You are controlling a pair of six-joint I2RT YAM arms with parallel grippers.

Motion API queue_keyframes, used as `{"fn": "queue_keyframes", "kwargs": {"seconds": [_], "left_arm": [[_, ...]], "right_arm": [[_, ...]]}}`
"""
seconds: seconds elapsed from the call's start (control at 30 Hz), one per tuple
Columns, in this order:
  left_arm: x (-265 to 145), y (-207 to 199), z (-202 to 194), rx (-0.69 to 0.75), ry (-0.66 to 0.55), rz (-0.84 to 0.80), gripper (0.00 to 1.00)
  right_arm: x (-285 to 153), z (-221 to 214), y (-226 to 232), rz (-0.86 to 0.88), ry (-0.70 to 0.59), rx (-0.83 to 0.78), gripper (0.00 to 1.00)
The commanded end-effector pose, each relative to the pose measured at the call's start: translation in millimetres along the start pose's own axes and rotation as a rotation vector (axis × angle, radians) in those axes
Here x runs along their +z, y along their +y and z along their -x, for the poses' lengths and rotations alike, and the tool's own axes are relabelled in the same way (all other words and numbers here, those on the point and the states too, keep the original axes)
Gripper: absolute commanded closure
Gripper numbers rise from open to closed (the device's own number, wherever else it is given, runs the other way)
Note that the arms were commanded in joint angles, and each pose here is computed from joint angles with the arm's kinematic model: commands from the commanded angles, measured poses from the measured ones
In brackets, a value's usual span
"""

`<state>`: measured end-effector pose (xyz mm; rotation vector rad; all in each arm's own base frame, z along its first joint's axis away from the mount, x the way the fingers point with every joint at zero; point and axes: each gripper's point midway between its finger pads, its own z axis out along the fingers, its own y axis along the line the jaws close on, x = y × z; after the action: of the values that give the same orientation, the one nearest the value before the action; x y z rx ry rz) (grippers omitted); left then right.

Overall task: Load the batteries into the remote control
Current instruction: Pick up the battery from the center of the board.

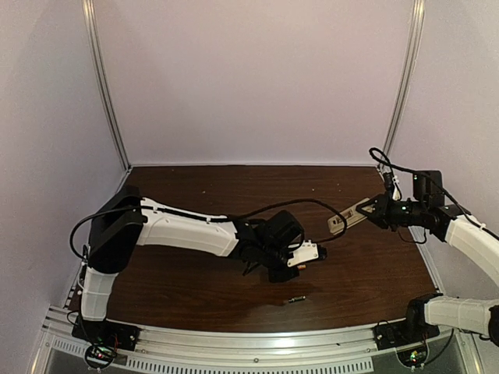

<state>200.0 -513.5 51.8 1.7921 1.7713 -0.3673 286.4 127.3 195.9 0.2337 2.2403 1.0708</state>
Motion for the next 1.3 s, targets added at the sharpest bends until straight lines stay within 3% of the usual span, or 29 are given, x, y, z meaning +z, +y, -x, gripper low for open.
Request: {"fn": "queue_keyframes", "kwargs": {"seconds": [0.0,0.53,0.7,0.8,0.9,1.27], "left_arm": [[8.8,6.2,-6.2,-0.039,0.030,-0.023,0.63],[31.5,13.5,-12.0,-0.103,0.035,-0.086,0.65],[40.2,13.7,-15.2,-0.104,0.054,-0.086,0.73],[38.4,12.7,-18.2,-0.103,0.066,-0.092,0.86],[29.7,13.1,-20.0,-0.127,0.057,-0.107,1.00],[-53.7,24.2,-20.1,-0.266,-0.103,-0.055,1.00]], "right_arm": [[-2.3,-2.2,-1.6,0.005,0.010,-0.009,1.00],[-2.0,-6.1,-11.7,-0.004,0.022,0.000,1.00],[-2.5,-7.5,-13.2,-0.005,0.028,0.005,1.00],[-2.1,-9.4,-14.4,-0.004,0.035,0.011,1.00],[-1.1,-11.4,-13.1,0.012,0.041,0.017,1.00],[6.9,-25.2,-6.0,0.121,0.037,0.105,1.00]]}}
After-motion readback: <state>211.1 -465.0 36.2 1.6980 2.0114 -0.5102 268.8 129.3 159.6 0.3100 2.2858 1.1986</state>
